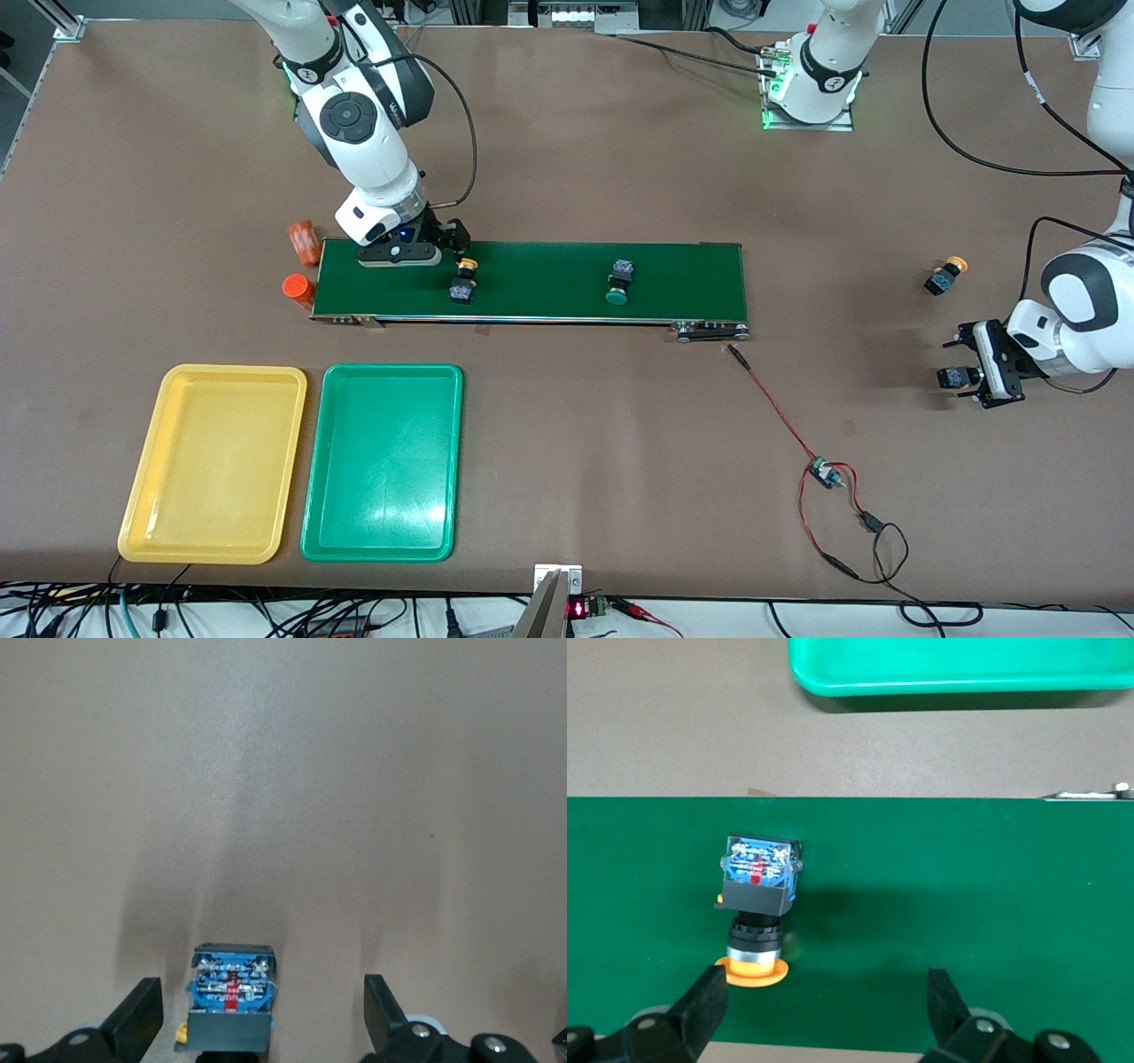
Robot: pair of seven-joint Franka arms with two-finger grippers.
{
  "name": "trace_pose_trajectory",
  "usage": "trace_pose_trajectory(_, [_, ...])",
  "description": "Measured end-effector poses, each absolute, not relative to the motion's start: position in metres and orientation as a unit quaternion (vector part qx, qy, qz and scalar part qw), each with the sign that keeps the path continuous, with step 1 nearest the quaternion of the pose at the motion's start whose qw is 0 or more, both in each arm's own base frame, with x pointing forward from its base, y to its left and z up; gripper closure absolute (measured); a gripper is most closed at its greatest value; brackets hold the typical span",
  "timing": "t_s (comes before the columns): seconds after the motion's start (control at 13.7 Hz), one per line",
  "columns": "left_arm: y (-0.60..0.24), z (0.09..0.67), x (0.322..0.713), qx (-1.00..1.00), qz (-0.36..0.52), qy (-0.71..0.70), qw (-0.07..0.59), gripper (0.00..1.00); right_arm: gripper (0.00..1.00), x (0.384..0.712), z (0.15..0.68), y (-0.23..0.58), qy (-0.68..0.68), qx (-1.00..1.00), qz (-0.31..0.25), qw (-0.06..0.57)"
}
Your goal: Sort buttons by color to trays
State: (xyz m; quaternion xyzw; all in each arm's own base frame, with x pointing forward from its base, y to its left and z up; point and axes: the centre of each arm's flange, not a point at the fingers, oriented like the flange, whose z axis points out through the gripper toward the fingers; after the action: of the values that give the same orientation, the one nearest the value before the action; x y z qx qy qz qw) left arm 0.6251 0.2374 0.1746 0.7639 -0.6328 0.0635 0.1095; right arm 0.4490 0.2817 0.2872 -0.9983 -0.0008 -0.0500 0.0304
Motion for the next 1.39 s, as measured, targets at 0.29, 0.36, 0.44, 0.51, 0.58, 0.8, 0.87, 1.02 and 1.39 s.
trace_pose_trajectory(0.29, [0.242,0.170,0.622,0.753,0.066,-0.645,0.111,0.07,0.00,0.450,0.285,0.280,0.001,-0.998,-0.049,0.030])
trace_pose_trajectory(0.36, [0.242,0.170,0.623,0.753,0.067,-0.646,0.110,0.17,0.00,0.451,0.285,0.279,0.002,-0.998,-0.049,0.030])
trace_pose_trajectory(0.44, [0.242,0.170,0.624,0.754,0.070,-0.644,0.108,0.30,0.00,0.453,0.285,0.277,0.002,-0.998,-0.051,0.029])
trace_pose_trajectory(0.51, [0.243,0.171,0.624,0.755,0.073,-0.643,0.107,0.41,0.00,0.456,0.285,0.273,0.001,-0.998,-0.054,0.025])
trace_pose_trajectory(0.58, [0.244,0.171,0.624,0.756,0.074,-0.642,0.106,0.52,0.00,0.459,0.284,0.270,0.000,-0.998,-0.058,0.023])
trace_pose_trajectory(0.8, [0.245,0.172,0.624,0.758,0.076,-0.640,0.106,0.59,0.00,0.463,0.274,0.266,0.002,-0.998,-0.059,0.025])
trace_pose_trajectory(0.87, [0.245,0.173,0.625,0.761,0.077,-0.635,0.106,0.59,0.00,0.463,0.272,0.266,0.002,-0.998,-0.058,0.026])
trace_pose_trajectory(1.02, [0.243,0.177,0.627,0.777,0.079,-0.615,0.107,0.59,0.00,0.464,0.268,0.266,0.002,-0.998,-0.056,0.026])
trace_pose_trajectory(1.39, [0.222,0.218,0.632,0.818,0.077,-0.560,0.103,0.59,0.00,0.465,0.261,0.267,0.003,-0.998,-0.054,0.030])
